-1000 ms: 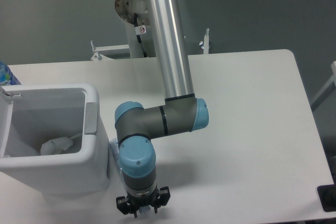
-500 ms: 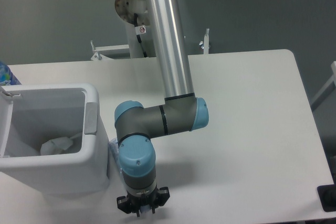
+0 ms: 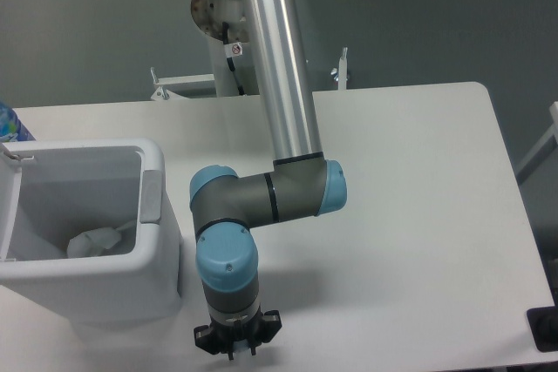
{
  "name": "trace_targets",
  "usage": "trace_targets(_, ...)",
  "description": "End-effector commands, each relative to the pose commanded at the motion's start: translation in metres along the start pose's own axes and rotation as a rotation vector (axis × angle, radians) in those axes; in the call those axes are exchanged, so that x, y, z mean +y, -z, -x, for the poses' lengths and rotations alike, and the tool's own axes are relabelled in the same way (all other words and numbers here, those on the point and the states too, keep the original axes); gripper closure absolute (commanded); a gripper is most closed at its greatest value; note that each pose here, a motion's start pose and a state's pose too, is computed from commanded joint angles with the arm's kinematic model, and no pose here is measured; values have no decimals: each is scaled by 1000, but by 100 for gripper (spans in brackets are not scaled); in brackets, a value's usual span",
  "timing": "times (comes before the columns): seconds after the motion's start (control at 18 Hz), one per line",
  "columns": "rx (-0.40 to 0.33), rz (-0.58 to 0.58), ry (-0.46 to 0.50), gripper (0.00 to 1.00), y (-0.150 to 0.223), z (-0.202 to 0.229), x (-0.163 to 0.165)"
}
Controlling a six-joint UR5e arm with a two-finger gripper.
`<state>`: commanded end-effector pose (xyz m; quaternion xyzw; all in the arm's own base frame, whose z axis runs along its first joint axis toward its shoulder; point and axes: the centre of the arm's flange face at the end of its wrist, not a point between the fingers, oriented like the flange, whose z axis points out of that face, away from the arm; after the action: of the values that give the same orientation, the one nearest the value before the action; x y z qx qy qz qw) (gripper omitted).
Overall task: Place the trash in the trash can
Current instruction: 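Lower the gripper beside the bottle and close on it, then lift the gripped bottle up from the table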
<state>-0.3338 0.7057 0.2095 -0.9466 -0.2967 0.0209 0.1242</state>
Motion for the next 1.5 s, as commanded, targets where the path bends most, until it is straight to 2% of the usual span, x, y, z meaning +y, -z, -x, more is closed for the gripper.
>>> trace_targets(0.33, -3, -38, -35, 68, 22, 6, -10)
trace_targets(0.72, -19, -135, -5, 68, 80, 48, -27)
trace_targets(0.83, -34, -164, 4, 68, 97, 72, -35)
trace_targets(0.94, -37, -230, 21, 68, 131, 86, -49)
trace_targets(1.17, 42, -352, 52, 67, 200, 103, -64)
trace_targets(1.5, 54, -579, 125, 67, 301, 102, -76)
